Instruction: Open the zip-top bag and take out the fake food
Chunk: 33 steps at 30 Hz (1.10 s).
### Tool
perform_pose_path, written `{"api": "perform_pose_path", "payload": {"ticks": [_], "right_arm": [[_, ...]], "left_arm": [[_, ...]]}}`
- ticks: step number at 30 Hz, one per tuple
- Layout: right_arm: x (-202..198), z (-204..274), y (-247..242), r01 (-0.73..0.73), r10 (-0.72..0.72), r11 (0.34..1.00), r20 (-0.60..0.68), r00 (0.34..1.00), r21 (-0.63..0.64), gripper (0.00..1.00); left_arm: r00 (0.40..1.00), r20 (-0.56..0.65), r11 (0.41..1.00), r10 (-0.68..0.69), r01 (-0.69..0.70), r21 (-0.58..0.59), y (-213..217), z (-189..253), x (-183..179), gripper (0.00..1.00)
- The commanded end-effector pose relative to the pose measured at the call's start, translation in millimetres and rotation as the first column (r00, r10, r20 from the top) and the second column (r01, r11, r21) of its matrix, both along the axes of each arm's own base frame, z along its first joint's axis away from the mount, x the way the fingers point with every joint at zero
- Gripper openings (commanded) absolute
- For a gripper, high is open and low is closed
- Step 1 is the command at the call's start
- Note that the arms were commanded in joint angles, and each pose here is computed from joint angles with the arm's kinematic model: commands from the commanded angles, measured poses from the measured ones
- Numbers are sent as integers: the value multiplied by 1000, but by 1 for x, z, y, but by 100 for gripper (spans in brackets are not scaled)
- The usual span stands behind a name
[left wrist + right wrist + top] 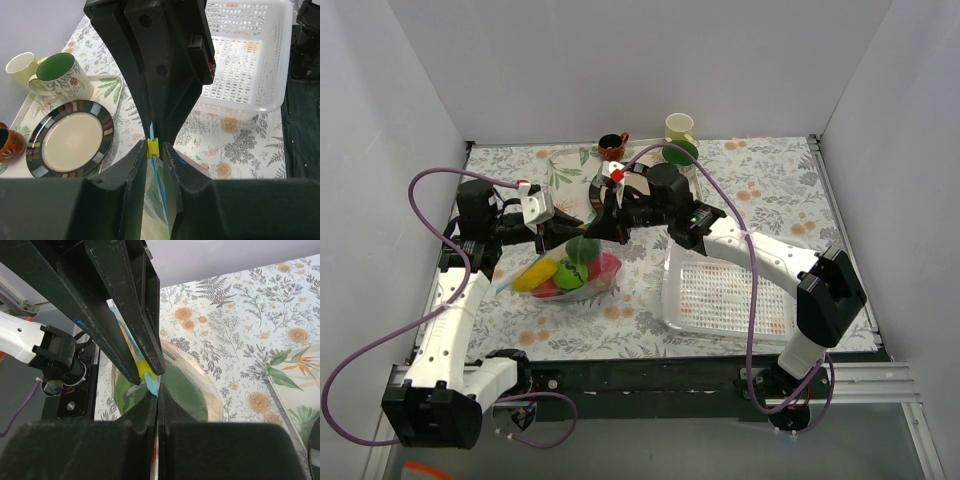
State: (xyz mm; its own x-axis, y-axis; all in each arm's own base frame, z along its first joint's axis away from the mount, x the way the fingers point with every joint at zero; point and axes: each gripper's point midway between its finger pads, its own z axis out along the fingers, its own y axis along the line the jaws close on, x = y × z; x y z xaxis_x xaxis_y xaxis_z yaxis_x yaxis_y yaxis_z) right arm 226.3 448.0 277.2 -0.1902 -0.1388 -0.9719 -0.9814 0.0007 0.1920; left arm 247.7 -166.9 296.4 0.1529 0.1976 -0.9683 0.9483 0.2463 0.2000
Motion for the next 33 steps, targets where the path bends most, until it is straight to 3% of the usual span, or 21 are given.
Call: {"api": "perform_pose_path", "payload": {"ticks": [1,7,17,22,33], "right_arm": [[-6,55,3,-40,30,993,84,996,114,1],[-6,59,4,-45,35,992,89,995,119,1],[13,74,-12,20,-36,990,115,993,139,1],[41,84,-38,108,-128,975,95,987,194,1],[93,82,-85,335,-355,910,39,934,243,1]], "left_arm": [[999,38,999,-37,38,-18,-4,18,-5,16],[1000,17,1000,-20,20,-13,-2,10,-4,0],[995,-5,990,100,-99,103,14,-16,8,0],[987,-65,975,147,-134,176,23,-35,8,0],[976,-55,954,212,-194,228,37,-53,11,0]]}}
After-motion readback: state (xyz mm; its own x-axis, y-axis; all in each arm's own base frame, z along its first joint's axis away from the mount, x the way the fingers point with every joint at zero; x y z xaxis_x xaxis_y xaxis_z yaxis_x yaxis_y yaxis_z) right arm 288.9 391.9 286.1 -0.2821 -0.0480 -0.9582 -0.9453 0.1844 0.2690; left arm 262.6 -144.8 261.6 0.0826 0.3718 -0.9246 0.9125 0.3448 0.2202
